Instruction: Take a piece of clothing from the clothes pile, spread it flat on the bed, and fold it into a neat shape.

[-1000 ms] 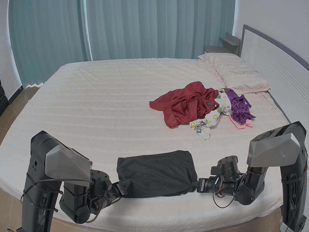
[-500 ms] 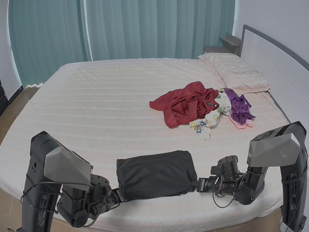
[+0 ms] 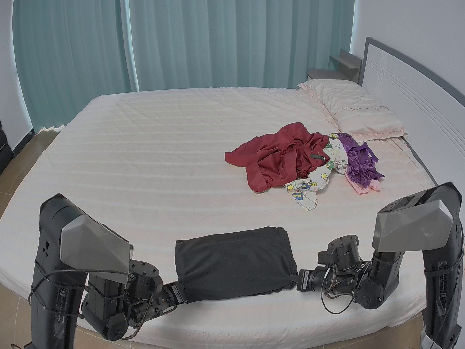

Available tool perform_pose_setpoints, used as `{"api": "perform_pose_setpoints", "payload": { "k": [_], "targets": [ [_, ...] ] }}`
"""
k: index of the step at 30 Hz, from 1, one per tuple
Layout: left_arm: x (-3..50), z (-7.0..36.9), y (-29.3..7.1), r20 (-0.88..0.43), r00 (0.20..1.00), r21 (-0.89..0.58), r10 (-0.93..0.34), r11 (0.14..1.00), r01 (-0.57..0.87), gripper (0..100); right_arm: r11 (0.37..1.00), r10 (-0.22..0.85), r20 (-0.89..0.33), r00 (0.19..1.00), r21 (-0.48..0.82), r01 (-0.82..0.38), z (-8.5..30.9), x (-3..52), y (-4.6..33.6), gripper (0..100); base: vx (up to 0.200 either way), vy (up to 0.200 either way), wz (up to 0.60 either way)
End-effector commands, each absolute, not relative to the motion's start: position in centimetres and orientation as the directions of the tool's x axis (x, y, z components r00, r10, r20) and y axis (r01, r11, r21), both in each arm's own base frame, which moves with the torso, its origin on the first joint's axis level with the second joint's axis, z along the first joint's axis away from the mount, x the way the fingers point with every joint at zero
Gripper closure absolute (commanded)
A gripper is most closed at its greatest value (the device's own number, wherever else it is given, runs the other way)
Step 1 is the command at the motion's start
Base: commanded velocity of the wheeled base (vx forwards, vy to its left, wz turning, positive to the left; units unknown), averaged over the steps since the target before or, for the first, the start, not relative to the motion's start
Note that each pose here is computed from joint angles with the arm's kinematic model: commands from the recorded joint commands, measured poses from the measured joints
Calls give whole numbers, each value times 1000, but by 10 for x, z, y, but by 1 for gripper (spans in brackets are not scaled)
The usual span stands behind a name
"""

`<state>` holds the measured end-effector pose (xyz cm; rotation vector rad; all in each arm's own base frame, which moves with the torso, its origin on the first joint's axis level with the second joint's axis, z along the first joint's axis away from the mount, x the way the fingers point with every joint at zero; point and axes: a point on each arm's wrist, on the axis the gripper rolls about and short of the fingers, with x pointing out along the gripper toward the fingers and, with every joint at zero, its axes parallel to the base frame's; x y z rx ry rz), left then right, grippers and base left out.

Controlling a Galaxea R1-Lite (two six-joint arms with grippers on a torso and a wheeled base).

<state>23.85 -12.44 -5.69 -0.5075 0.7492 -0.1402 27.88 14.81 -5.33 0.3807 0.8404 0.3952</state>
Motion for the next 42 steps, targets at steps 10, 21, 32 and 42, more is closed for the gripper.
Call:
{"api": "perform_pose_setpoints", "payload": {
  "k": [10, 21, 32, 42],
  "targets": [
    [233, -62, -121, -646, 696, -489, -315, 870, -60, 0, 851, 480, -582, 657, 491, -187, -39, 292, 144, 0, 0, 0, 0],
    [243, -59, -112, -624, 718, -545, -310, 831, -115, 0, 842, 451, -536, 714, 520, -142, -48, 359, 153, 0, 0, 0, 0],
    [243, -59, -112, -622, 718, -547, -311, 829, -115, 0, 849, 430, -561, 707, 517, -107, -66, 371, 157, 100, 0, 0, 0],
    [243, -60, -112, -625, 717, -545, -310, 830, -116, 0, 838, 402, -537, 742, 543, -61, -69, 383, 160, 100, 0, 0, 0]
  ]
}}
